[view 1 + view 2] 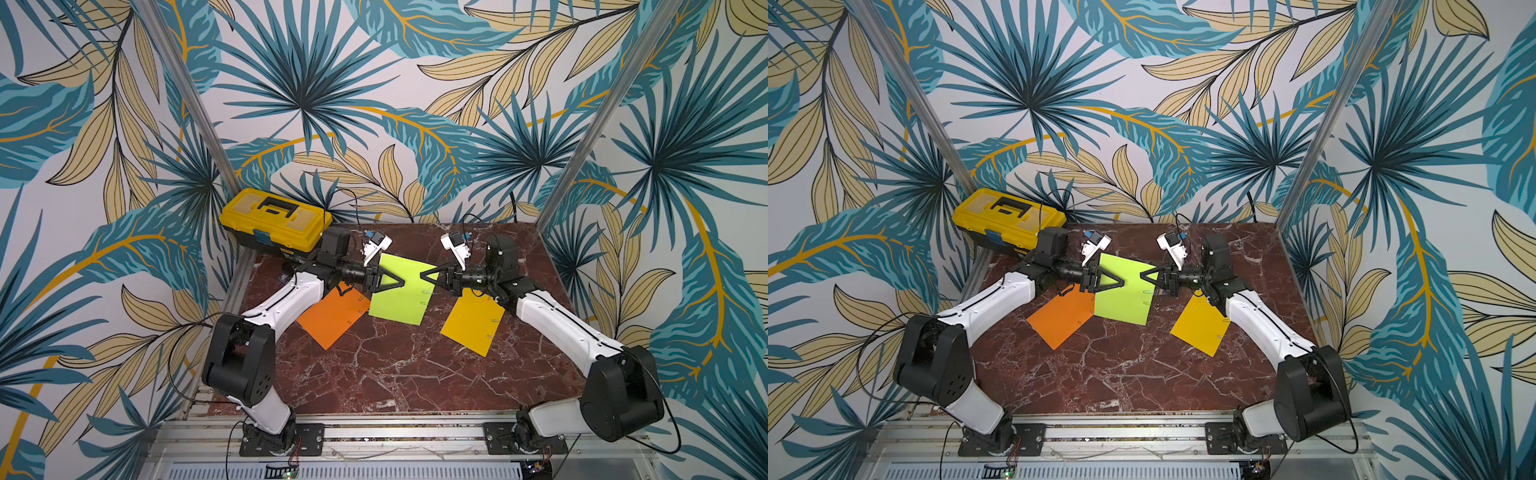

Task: Unclip the paperclips from the documents
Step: Adjust the document.

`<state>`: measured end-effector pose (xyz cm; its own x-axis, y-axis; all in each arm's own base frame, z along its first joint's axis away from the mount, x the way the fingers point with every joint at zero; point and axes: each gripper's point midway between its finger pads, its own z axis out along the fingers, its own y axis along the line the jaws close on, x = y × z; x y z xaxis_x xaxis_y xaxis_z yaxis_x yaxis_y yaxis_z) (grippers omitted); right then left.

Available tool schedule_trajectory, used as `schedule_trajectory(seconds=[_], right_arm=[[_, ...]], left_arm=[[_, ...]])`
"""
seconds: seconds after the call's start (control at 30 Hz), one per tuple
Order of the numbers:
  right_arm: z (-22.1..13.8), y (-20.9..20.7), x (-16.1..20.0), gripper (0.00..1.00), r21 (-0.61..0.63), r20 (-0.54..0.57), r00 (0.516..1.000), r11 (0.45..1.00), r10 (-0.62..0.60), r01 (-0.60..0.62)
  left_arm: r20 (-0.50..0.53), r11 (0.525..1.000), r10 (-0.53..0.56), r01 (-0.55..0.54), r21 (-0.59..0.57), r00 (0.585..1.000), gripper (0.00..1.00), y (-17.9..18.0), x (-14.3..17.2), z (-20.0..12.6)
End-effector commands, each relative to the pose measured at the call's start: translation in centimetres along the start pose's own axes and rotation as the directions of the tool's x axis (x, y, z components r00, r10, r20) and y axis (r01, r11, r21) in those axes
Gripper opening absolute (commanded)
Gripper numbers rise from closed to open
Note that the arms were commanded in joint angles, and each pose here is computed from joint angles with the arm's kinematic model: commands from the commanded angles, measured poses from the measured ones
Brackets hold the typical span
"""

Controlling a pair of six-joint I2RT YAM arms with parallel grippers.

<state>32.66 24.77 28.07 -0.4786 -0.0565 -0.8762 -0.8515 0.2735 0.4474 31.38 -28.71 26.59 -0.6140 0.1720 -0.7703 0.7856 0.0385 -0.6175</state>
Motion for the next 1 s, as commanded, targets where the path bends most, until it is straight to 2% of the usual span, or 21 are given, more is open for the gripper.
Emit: schedule_trajectory(seconds=[0.0, 0.17, 0.33, 0.4, 0.63, 0.83, 0.97], right_arm=[[-0.3, -0.1, -0.4, 0.00, 0.017, 0.001, 1.000, 1.000, -0.010, 0.010], [-0.2, -0.1, -0.7, 0.00, 0.017, 0.006, 1.000, 1.000, -0.011, 0.010], [-0.2, -0.3, -0.5, 0.00, 0.024, -0.001, 1.000, 1.000, -0.003, 0.003], [-0.2, -0.4, -0.5, 0.00, 0.029, -0.001, 1.000, 1.000, -0.002, 0.002], [-0.3, -0.6, -0.7, 0.00, 0.051, 0.004, 1.000, 0.999, -0.015, 0.014], [-0.5, -0.8, -1.0, 0.00, 0.067, 0.011, 1.000, 0.998, -0.019, 0.018], [-0.6, -0.9, -1.2, 0.00, 0.070, 0.014, 1.000, 0.997, -0.023, 0.022]], left_arm=[[0.023, 0.999, 0.040, -0.040, -0.011, 0.999, 0.41, -0.6, -0.8, -0.3], [0.016, 0.999, 0.032, -0.032, -0.006, 0.999, 0.38, -0.5, -0.5, 0.1], [0.014, 1.000, 0.029, -0.029, -0.008, 0.999, 0.26, -0.3, -0.5, 0.2], [0.012, 1.000, 0.023, -0.023, -0.008, 1.000, 0.24, -0.2, -0.4, 0.3], [0.005, 1.000, 0.007, -0.007, -0.009, 1.000, 0.24, 0.2, 0.0, 0.6], [-0.002, 1.000, -0.014, 0.014, -0.005, 1.000, 0.35, 0.6, 0.4, 0.8], [-0.005, 1.000, -0.021, 0.021, -0.003, 1.000, 0.35, 0.8, 0.5, 1.0]])
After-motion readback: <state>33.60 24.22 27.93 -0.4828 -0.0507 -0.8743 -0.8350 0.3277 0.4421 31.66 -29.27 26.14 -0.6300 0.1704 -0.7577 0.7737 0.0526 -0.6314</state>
